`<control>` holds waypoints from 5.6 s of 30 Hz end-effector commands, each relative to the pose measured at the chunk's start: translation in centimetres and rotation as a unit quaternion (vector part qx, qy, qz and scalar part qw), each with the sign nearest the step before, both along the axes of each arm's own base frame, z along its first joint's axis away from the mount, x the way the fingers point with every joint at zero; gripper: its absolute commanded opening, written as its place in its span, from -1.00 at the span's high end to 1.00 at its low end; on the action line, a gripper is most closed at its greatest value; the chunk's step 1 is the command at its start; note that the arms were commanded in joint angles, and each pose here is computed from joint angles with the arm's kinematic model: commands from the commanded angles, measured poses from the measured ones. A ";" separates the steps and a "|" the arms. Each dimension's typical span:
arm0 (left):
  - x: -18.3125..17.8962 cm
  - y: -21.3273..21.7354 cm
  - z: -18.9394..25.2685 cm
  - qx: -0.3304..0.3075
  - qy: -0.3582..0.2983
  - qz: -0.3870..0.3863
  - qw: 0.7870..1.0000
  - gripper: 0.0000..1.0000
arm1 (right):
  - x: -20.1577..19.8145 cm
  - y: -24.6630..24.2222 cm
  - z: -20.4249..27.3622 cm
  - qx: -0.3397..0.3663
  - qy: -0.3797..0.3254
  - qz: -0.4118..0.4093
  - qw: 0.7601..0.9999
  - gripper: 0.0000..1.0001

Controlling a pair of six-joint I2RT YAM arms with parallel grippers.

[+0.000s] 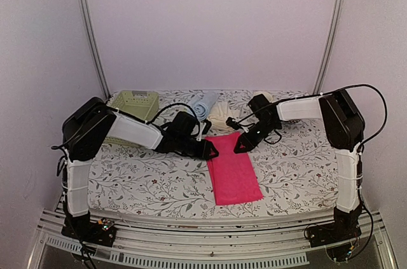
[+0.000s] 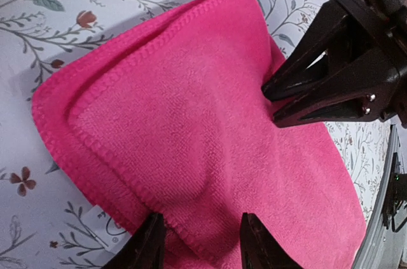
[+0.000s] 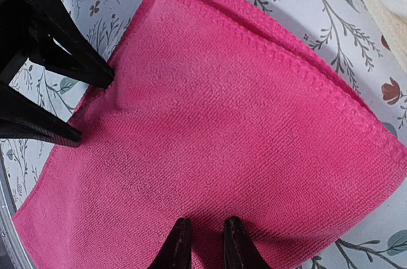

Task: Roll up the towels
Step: Rotate the towel at the center of the board, then pick up the towel from the center of the board, then roll the towel at the center of the board.

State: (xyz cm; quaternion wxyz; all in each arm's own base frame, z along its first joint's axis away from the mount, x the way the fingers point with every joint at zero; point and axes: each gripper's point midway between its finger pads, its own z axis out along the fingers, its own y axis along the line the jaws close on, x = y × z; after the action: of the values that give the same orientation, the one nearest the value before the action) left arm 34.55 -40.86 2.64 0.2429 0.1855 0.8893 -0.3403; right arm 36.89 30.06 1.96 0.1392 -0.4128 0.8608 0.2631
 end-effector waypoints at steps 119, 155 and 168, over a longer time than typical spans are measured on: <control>-18.1 -2.2 3.0 -0.033 0.033 -0.272 0.961 0.37 | -25.4 0.7 1.7 0.021 -0.059 0.362 0.930 0.95; -21.4 -5.0 2.5 0.247 -0.430 -0.367 0.787 0.15 | -22.5 0.6 -1.5 0.082 0.332 0.237 0.909 0.93; -18.5 -5.2 0.6 0.252 -0.388 -0.346 0.816 0.63 | -22.2 0.9 -0.5 0.093 0.316 0.244 0.912 0.92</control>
State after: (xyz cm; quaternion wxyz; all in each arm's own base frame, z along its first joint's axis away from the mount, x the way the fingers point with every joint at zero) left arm 15.59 -45.82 3.53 0.3881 0.6567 0.6441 -0.0577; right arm 14.97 31.40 2.10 -0.1640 -0.4809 0.7033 0.4973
